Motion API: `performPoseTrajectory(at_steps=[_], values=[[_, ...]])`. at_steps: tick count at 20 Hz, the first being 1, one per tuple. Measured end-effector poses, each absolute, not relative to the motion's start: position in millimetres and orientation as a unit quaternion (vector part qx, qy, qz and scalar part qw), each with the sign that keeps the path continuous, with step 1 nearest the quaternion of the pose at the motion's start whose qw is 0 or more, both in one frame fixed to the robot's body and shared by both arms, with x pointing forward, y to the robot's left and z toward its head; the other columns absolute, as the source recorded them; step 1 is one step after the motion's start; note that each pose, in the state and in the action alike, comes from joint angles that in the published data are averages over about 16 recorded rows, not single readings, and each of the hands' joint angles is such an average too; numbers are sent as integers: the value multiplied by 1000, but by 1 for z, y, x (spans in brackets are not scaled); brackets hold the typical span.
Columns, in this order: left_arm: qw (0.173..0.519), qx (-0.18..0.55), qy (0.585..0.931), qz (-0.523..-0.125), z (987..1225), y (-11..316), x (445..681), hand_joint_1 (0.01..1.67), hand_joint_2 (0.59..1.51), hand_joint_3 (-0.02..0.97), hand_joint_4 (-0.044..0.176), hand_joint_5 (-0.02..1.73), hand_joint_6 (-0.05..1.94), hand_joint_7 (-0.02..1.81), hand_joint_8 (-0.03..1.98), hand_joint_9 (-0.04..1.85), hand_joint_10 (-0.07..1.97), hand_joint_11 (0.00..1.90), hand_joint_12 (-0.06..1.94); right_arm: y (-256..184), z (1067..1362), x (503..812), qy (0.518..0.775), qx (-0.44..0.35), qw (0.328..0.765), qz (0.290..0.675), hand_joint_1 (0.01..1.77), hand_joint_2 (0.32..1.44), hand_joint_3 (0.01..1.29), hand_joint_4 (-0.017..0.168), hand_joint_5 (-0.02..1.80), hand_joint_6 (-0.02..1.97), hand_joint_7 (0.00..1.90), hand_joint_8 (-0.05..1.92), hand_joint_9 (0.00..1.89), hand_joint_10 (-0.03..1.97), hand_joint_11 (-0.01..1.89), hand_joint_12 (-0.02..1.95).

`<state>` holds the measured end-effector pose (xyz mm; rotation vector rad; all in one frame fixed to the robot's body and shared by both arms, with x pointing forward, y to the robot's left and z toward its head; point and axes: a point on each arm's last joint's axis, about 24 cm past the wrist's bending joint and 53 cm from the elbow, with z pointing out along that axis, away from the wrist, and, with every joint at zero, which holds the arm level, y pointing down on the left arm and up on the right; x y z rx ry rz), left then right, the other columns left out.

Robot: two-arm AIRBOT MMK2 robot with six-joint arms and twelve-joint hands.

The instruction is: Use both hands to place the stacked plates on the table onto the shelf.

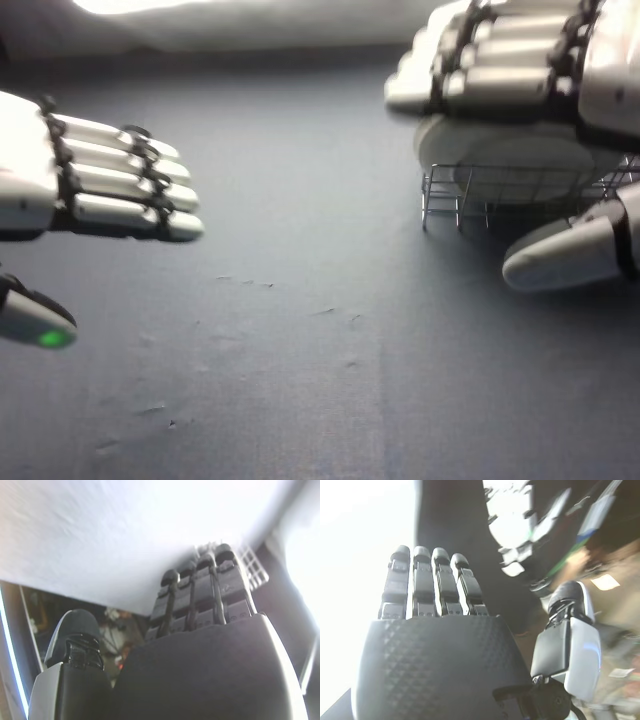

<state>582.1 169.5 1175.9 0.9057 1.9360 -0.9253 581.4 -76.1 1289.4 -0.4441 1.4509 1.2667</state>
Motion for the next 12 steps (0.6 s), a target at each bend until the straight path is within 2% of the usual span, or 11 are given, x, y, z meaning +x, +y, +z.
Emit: performPoseTrajectory(at_steps=[2, 5, 9, 12], values=[[391, 369, 757, -373, 1178, 162, 575, 39, 1302, 16, -1, 307, 212, 357, 253, 300, 279, 213, 478, -69, 1286, 569, 604, -230, 549, 529, 72, 1015, 15, 35, 550, 533, 617, 449, 548, 588, 356, 922], [386, 382, 747, -383, 1181, 152, 566, 76, 1309, 16, 2, 463, 561, 527, 605, 444, 644, 346, 838, -63, 1280, 552, 589, -284, 547, 523, 84, 1097, 15, 66, 797, 887, 876, 804, 807, 946, 575, 1280], [382, 393, 741, -389, 1182, 145, 558, 103, 1318, 16, 3, 626, 794, 714, 851, 602, 921, 471, 1149, -58, 1276, 540, 578, -321, 543, 518, 105, 1155, 15, 92, 1062, 1210, 1165, 1107, 1081, 1288, 782, 1699], [380, 398, 739, -388, 1182, 142, 555, 129, 1325, 16, 4, 780, 1044, 887, 1115, 744, 1229, 587, 1496, -57, 1274, 534, 569, -340, 541, 517, 129, 1184, 15, 120, 1251, 1553, 1356, 1433, 1271, 1618, 992, 1874]])
